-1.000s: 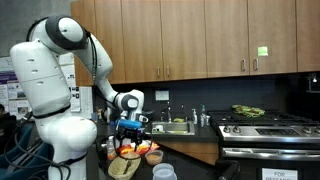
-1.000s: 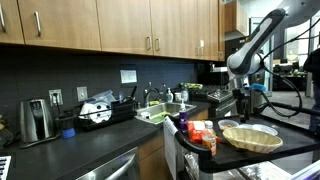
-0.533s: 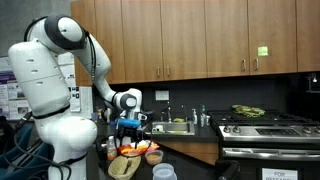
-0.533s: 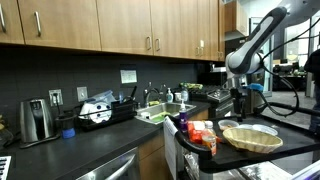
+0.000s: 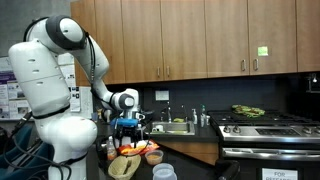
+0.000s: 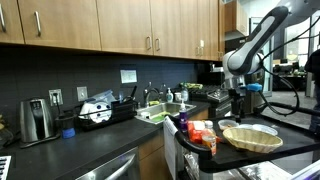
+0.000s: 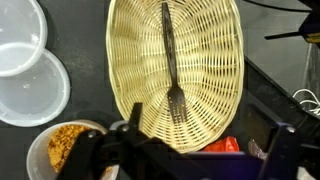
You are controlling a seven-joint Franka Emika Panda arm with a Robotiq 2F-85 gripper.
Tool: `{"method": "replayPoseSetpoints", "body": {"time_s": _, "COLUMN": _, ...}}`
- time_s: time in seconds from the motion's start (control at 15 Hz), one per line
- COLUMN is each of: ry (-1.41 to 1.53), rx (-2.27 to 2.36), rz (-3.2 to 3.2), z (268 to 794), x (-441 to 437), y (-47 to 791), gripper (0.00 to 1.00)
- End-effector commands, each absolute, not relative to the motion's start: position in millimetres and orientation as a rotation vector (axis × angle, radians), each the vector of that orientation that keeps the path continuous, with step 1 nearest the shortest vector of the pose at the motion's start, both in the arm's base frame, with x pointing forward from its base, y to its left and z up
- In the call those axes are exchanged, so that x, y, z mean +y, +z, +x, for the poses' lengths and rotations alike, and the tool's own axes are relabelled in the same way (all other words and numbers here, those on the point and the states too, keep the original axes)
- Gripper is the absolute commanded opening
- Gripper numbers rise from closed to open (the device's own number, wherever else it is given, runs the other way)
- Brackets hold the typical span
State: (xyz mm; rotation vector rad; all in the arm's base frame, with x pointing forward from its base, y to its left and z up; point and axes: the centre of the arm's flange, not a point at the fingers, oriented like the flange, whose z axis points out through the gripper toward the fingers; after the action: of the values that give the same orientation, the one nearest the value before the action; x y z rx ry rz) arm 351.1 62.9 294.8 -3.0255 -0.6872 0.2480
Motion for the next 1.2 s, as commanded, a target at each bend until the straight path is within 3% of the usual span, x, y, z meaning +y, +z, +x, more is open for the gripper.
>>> {"method": "replayPoseSetpoints", "body": {"time_s": 0.0, "ry": 0.275, "rx": -0.630, "rz": -3.061, "z": 278, "x": 59, "y": 275, "gripper": 1.00}}
{"method": "replayPoseSetpoints", "body": {"time_s": 0.2, "ry": 0.317, "rx": -0.553, "rz": -3.044, "z": 275, "x": 63, "y": 274, "gripper": 1.00}}
{"method": "replayPoseSetpoints", "body": {"time_s": 0.27, "ry": 0.298, "rx": -0.605, "rz": -3.044, "z": 346, "x": 70, "y": 292, "gripper": 1.00}}
{"method": "replayPoseSetpoints", "body": {"time_s": 1.13, "ry": 0.324, "rx": -0.592, "rz": -3.037, "z": 348, "x": 69, "y": 290, "gripper": 1.00}}
